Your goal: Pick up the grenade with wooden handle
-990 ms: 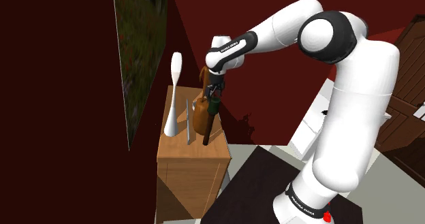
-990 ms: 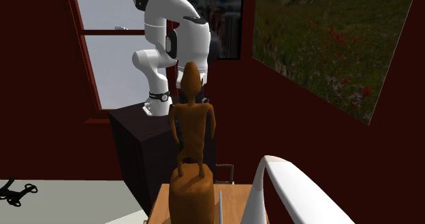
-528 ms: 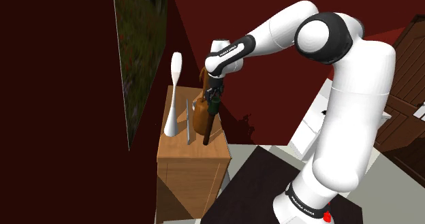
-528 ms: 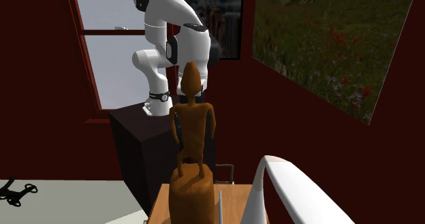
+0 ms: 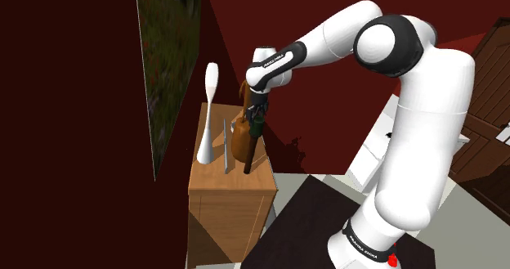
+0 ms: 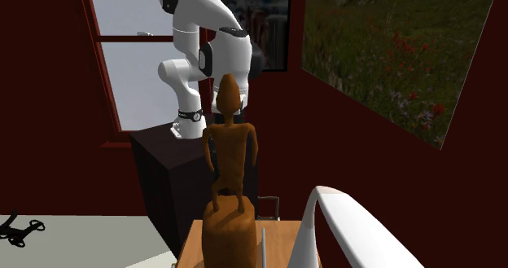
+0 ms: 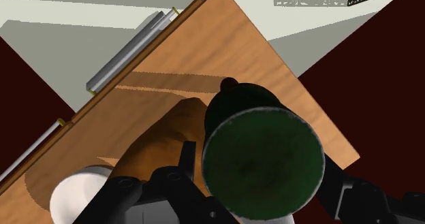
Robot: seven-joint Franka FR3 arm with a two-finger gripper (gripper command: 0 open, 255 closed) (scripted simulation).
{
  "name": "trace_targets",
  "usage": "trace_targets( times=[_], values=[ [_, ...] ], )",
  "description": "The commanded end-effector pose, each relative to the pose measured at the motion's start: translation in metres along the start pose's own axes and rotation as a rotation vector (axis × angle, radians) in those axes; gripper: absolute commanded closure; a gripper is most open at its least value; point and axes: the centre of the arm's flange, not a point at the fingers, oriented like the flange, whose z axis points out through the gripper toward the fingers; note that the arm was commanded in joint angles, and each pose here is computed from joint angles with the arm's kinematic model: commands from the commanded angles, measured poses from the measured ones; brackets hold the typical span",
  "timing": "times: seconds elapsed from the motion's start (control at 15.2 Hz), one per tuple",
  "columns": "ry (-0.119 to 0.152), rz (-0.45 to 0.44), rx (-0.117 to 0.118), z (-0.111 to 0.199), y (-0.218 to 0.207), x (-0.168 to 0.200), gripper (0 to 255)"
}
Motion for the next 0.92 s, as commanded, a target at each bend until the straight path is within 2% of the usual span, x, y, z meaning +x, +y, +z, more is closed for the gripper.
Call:
trace_targets(
  times=[0.0,0.86],
  values=[
    [-0.001,0.0,0.0,-0.008,0.001,0.0,255],
    [-0.001,0.0,0.0,-0.076,0.005,-0.005,255]
  ],
)
